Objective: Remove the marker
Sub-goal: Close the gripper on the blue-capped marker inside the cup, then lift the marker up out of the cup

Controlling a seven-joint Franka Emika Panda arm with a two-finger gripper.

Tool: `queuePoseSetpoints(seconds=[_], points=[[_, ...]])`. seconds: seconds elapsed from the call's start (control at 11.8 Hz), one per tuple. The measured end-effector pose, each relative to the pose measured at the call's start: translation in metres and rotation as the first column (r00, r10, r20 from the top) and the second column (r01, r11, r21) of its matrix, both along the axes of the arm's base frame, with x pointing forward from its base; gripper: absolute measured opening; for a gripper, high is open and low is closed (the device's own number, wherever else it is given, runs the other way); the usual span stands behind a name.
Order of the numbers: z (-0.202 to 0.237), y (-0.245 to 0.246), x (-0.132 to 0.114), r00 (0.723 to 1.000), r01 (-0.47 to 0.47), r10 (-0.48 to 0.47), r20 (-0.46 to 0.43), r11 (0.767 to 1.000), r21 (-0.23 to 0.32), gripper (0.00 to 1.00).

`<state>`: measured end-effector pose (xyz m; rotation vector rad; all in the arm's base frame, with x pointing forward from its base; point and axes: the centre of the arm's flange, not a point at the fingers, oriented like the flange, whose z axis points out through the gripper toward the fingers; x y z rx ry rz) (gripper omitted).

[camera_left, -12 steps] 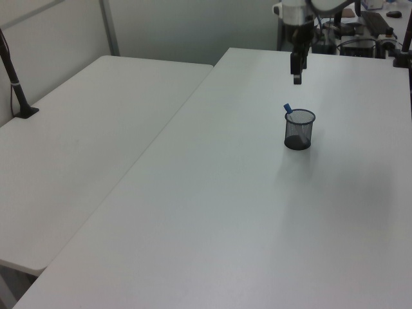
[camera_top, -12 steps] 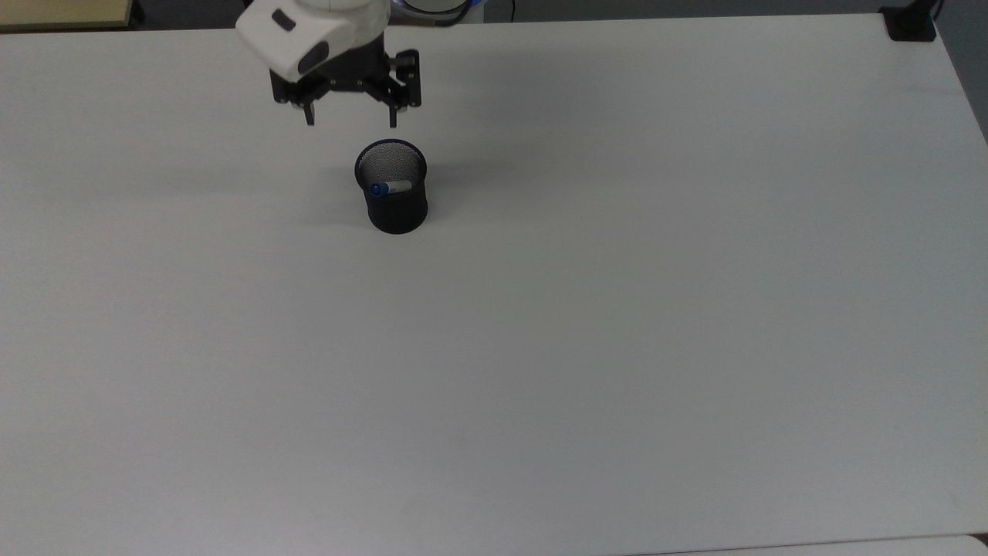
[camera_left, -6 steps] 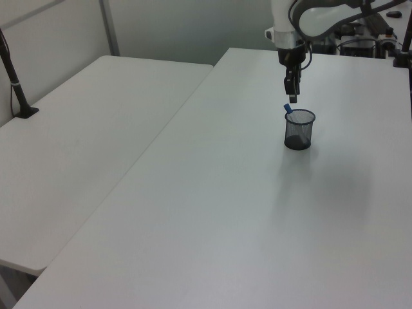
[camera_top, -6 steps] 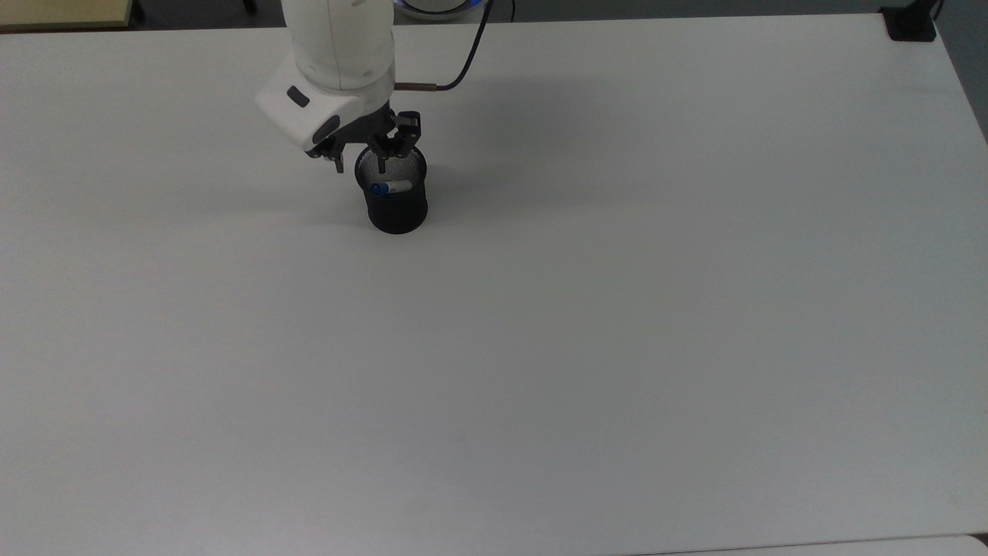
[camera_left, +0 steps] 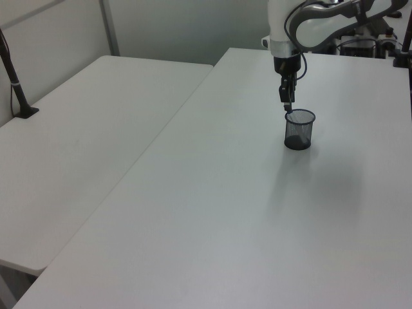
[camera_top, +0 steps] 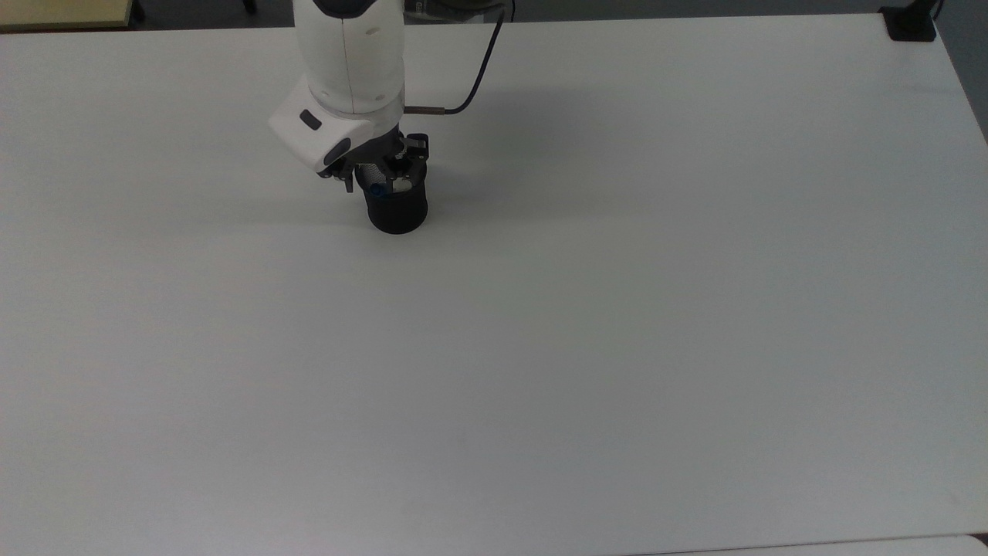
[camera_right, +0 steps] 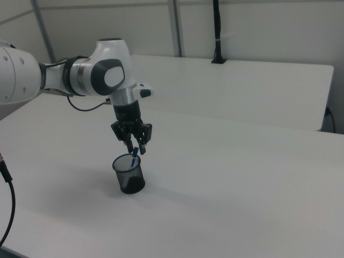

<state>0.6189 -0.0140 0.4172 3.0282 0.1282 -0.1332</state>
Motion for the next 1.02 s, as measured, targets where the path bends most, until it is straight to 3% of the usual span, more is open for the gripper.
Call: queuePoseSetpoints(seconds=[0.17, 0.25, 0.51, 0.85, 1.02], points=[[-0.003, 0.005, 0.001, 1.000, -0.003, 0.003, -0.005, 1.000, 0.001, 0.44], [-0.004, 0.007, 0.001, 1.000, -0.005, 0.005, -0.006, 1.000, 0.002, 0.31], [-0.004, 0.008, 0.001, 1.000, -0.002, 0.002, -0.005, 1.000, 0.003, 0.19], [0.000, 0.009, 0.002, 0.998, 0.056, -0.056, 0.010, 0.998, -0.001, 0.18], [0.026, 0.002, 0.001, 0.996, 0.081, -0.081, 0.035, 0.997, -0.001, 0.18]])
